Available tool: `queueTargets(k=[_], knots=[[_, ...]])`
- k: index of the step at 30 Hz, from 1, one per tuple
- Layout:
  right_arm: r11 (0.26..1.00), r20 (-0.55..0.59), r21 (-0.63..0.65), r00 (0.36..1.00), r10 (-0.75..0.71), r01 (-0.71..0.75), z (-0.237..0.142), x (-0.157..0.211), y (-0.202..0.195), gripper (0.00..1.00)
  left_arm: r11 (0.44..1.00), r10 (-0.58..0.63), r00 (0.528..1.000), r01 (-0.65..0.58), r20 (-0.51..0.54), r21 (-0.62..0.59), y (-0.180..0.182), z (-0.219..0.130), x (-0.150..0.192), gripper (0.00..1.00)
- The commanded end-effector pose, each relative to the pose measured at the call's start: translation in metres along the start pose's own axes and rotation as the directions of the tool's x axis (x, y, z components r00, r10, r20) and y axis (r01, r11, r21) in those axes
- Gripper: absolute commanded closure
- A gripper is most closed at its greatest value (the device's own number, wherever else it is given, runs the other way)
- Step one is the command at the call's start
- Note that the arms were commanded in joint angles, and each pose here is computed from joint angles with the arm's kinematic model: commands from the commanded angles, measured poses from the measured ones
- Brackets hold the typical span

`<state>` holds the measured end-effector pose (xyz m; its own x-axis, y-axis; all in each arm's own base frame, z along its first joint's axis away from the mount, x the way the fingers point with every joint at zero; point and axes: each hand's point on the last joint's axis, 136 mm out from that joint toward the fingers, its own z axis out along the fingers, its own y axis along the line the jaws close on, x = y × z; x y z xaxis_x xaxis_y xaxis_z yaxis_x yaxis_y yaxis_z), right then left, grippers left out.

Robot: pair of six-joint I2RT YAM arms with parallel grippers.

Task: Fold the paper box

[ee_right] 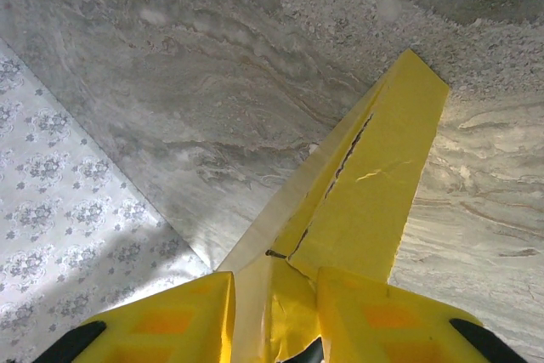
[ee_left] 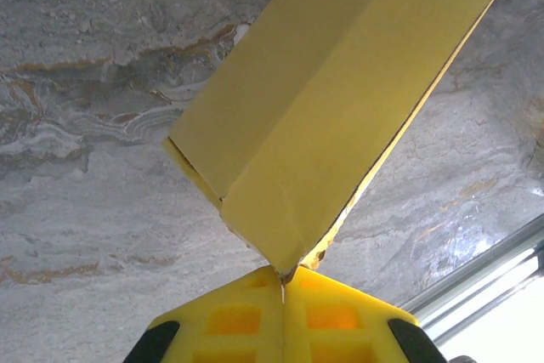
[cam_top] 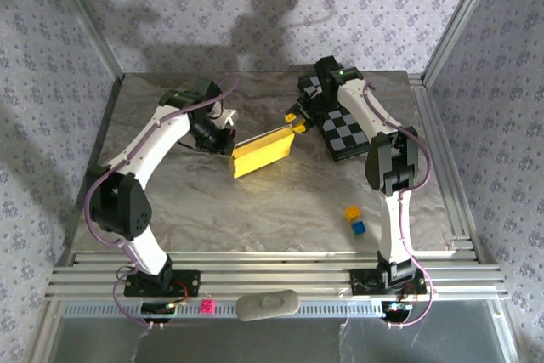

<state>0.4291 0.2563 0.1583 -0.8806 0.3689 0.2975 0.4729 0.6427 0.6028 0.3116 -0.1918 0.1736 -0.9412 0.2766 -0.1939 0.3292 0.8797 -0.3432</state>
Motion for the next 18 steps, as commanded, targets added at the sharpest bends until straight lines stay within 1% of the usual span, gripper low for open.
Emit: queueTargets(k=[1,9,18], knots=[[1.0,-0.038,-0.003,0.999,0.02,-0.02,0.0053,0.0067,0.0031,0.67,0.998,-0.026,1.0,0.027,-0.016,0.056,-0.0127,-0.0039,-0.0052,0.96],[1.0,-0.045,-0.005,0.999,0.02,-0.02,0.0068,0.0072,0.0033,0.66,0.991,-0.108,0.993,0.111,-0.042,0.074,-0.012,-0.0076,-0.0085,0.95],[1.0,-0.056,-0.013,0.998,0.015,-0.016,0.0076,0.0061,0.0068,0.65,0.987,-0.13,0.988,0.137,-0.078,0.084,-0.0142,-0.0081,-0.0087,0.96]])
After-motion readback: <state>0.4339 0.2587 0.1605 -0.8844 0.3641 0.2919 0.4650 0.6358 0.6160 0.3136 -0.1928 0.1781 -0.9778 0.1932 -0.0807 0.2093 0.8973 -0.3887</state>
